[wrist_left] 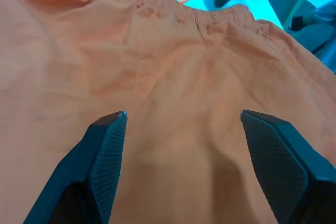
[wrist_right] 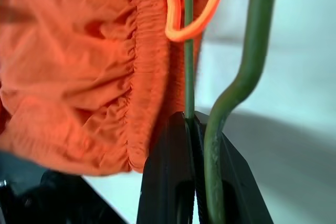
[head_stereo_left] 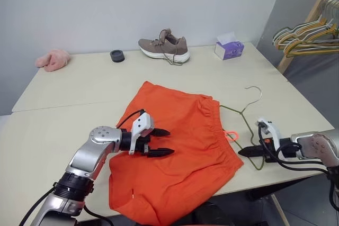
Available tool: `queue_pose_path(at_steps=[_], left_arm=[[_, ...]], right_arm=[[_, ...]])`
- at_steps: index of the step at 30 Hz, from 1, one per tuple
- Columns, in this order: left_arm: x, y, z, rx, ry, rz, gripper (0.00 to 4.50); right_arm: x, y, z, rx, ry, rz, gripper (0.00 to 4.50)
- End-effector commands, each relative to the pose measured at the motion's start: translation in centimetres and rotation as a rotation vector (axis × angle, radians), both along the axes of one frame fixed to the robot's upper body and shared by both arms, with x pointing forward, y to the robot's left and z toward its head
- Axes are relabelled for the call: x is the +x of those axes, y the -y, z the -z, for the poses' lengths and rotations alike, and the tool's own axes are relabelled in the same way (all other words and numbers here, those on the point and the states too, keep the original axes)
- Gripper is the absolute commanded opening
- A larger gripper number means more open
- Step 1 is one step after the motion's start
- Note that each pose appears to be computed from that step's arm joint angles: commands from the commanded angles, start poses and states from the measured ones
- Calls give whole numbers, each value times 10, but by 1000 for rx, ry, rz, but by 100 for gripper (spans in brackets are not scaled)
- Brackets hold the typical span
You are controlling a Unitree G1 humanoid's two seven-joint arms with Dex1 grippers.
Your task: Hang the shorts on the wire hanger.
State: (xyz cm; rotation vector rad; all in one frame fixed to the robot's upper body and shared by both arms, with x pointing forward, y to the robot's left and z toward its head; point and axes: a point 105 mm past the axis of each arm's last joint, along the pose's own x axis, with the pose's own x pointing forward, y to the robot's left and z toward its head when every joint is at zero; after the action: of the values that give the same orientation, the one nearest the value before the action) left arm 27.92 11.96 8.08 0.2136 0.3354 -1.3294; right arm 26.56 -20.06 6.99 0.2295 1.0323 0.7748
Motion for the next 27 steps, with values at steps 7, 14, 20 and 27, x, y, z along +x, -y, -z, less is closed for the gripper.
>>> queue_pose_path(at_steps=[7,14,20,27], left_arm=[[26,-12,-24,-95,35,-147,383],[61,-18,-81,-144,221,-168,449],[62,-17,-106,-54,330,-37,449],[58,-9,-104,103,420,142,449]], right_arm=[[16,-8,-45,-70,267,-121,0],[9,-31,-49,-150,388,-260,0],[7,-38,-46,-272,500,-394,0],[9,-40,-44,-423,636,-567,0]])
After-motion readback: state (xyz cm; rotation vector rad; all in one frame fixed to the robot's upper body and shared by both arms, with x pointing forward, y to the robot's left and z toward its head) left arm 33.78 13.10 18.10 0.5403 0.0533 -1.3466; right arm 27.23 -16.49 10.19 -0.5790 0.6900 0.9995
